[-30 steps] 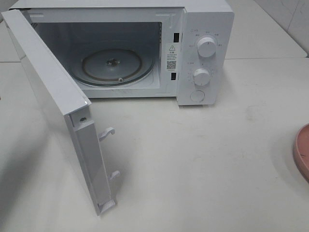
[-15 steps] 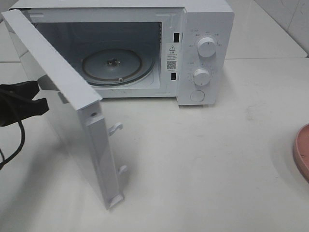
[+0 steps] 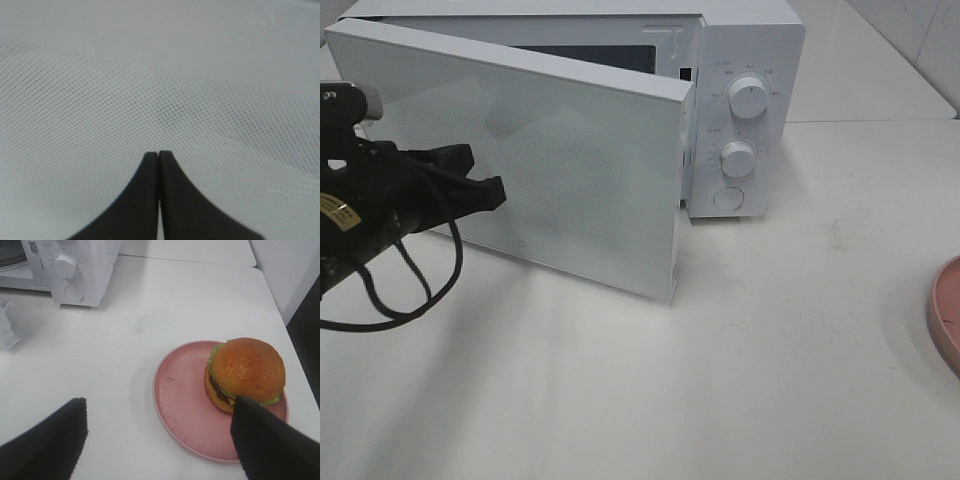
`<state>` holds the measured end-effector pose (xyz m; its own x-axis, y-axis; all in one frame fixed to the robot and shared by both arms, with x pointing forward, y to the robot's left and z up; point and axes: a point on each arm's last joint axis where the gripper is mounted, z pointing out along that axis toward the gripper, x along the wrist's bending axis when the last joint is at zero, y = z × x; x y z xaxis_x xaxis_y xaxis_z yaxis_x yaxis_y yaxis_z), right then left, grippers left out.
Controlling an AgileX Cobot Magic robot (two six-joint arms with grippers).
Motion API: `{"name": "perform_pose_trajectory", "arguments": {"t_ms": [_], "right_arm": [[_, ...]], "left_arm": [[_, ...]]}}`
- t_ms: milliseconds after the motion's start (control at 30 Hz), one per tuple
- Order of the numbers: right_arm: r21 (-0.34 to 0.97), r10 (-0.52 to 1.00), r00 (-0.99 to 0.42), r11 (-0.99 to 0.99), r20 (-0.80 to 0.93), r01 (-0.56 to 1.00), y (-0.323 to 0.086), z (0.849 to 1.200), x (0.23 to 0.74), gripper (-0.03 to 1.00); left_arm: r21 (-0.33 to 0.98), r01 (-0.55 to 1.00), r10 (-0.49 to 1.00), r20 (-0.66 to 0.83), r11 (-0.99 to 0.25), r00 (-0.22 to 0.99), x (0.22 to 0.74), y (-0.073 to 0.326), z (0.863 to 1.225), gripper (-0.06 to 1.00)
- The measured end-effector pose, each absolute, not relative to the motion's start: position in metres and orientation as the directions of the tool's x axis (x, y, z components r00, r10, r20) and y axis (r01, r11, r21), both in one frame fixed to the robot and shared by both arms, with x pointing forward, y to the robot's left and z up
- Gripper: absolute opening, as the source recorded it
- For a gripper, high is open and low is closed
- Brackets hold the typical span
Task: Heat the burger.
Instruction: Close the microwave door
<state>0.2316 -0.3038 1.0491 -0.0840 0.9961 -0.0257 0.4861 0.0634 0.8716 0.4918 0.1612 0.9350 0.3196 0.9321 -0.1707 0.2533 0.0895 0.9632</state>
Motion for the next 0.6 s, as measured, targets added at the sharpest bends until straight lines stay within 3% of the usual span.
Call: {"name": "perform_pose_trajectory", "arguments": {"t_ms": [600], "right_arm": [[0.872,0.996,-0.083,0.062,-0.025,0.486,-0.304,1.049,0.232,0.76]], "left_arm": [[0.966,0.228,0.941,-0.188,0.125,0.283,0.537,0.095,0.96,0.0]]}}
